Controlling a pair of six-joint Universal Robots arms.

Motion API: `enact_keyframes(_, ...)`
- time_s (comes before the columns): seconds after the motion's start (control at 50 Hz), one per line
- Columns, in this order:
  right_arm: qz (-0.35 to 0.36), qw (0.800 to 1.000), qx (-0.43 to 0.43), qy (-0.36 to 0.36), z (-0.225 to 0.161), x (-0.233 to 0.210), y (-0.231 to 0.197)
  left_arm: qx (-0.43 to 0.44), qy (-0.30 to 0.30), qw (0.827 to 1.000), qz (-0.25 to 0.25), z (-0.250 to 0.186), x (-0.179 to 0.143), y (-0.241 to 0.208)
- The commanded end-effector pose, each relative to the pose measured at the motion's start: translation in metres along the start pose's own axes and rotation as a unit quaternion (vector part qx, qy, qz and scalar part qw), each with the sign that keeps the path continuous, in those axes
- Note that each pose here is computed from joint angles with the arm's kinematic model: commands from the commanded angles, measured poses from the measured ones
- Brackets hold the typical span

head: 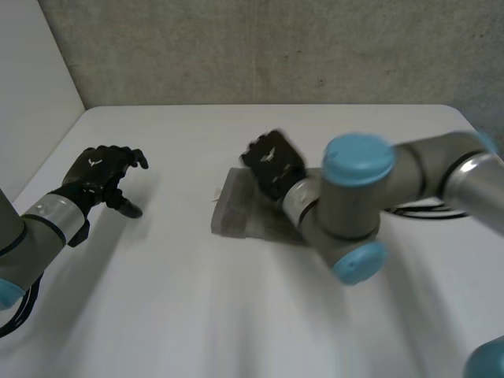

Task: Fold the towel.

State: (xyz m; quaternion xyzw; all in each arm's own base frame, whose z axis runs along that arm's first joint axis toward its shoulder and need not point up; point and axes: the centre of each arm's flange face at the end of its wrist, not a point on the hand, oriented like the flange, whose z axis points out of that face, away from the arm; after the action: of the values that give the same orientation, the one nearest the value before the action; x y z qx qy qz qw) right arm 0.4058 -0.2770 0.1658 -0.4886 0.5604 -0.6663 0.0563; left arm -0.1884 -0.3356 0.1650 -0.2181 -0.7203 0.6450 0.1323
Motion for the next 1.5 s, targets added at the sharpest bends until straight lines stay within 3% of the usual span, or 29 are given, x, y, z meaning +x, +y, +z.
enact_keyframes(0.02,-0.035,0.998,-0.006,-0.053,-0.004,-0.022,0.010,0.003,0.000,1.000,0.002,0.000,0.000,0.000)
enact_keyframes(0.1,-0.025,0.999,0.001,-0.046,-0.008,-0.006,0.000,0.006,0.001,1.000,0.003,0.001,0.001,-0.002)
enact_keyframes(0.28,0.055,0.997,-0.025,0.048,-0.036,0.090,0.003,0.024,0.016,1.000,0.013,0.004,0.011,-0.013)
enact_keyframes(0.36,0.096,0.989,-0.087,0.065,-0.059,0.108,0.031,0.037,0.037,0.998,0.021,0.005,0.027,-0.022)
enact_keyframes(0.56,0.151,0.965,-0.214,0.029,-0.098,0.087,0.090,0.067,0.107,0.991,0.041,0.020,0.078,-0.033)
enact_keyframes(0.7,0.153,0.963,-0.216,0.045,-0.104,0.085,0.105,0.060,0.168,0.983,0.043,0.048,0.125,-0.019)
enact_keyframes(0.92,0.159,0.965,-0.196,0.063,-0.102,0.085,0.109,-0.017,0.207,0.978,0.037,0.066,0.153,0.015)
enact_keyframes(1.12,0.162,0.965,-0.195,0.065,-0.103,0.085,0.109,-0.022,0.206,0.972,0.108,0.071,0.155,0.034)
enact_keyframes(1.5,0.198,0.959,-0.189,0.079,-0.104,0.085,0.113,-0.031,0.174,0.977,0.118,0.060,0.154,0.026)
